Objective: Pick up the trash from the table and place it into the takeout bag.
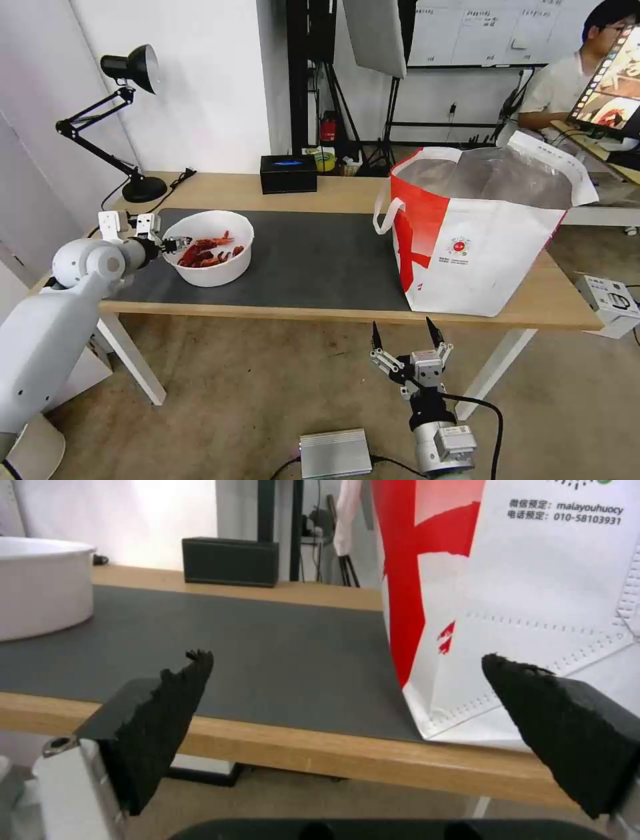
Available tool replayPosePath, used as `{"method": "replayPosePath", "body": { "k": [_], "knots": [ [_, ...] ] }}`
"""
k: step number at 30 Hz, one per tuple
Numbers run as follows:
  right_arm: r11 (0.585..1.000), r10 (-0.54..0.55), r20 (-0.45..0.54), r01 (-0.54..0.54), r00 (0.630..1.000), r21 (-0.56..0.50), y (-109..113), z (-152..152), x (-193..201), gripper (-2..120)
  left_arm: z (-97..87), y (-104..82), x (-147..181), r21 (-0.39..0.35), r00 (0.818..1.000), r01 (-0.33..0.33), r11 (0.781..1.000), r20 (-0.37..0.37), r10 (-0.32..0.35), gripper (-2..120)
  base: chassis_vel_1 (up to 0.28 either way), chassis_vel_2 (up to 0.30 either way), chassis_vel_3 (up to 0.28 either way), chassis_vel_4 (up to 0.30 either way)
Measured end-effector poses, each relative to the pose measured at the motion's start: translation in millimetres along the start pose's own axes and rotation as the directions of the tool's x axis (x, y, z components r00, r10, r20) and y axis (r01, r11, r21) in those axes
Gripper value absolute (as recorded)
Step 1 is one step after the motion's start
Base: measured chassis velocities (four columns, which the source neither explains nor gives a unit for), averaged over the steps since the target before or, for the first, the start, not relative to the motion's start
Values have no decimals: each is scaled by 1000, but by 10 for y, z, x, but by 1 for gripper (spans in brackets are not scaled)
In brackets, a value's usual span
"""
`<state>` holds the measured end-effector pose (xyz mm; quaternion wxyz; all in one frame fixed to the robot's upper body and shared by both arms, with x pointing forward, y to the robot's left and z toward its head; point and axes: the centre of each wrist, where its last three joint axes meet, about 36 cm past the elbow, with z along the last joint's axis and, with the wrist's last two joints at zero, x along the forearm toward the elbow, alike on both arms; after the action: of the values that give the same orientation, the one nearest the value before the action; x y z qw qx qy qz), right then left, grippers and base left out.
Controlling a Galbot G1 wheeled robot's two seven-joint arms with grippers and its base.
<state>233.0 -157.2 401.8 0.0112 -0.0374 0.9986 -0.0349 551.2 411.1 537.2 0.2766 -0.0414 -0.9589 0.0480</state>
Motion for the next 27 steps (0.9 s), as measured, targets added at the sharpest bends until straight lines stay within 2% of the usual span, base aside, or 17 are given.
{"method": "replayPosePath", "body": {
  "k": [1,4,5,8,21,27],
  "knots": [
    [1000,0,0,0,1000,0,0,0,0,100,0,0,0,0,1000,0,1000,0,0,30,0,0,0,0],
    [1000,0,0,0,1000,0,0,0,0,100,30,-22,34,10,1000,-16,1000,2,16,17,0,0,0,0],
    [1000,0,0,0,1000,0,0,0,0,100,30,-22,34,10,1000,-16,1000,2,16,17,0,0,0,0],
    [1000,0,0,0,1000,0,0,0,0,100,68,-25,93,37,999,-38,999,11,38,2,0,0,0,0],
    [1000,0,0,0,1000,0,0,0,0,100,225,-64,450,109,994,-96,989,53,91,0,0,0,0,0],
    [1000,0,0,0,1000,0,0,0,0,100,240,-262,837,130,981,-182,975,98,170,0,0,0,0,0]
  ]
}}
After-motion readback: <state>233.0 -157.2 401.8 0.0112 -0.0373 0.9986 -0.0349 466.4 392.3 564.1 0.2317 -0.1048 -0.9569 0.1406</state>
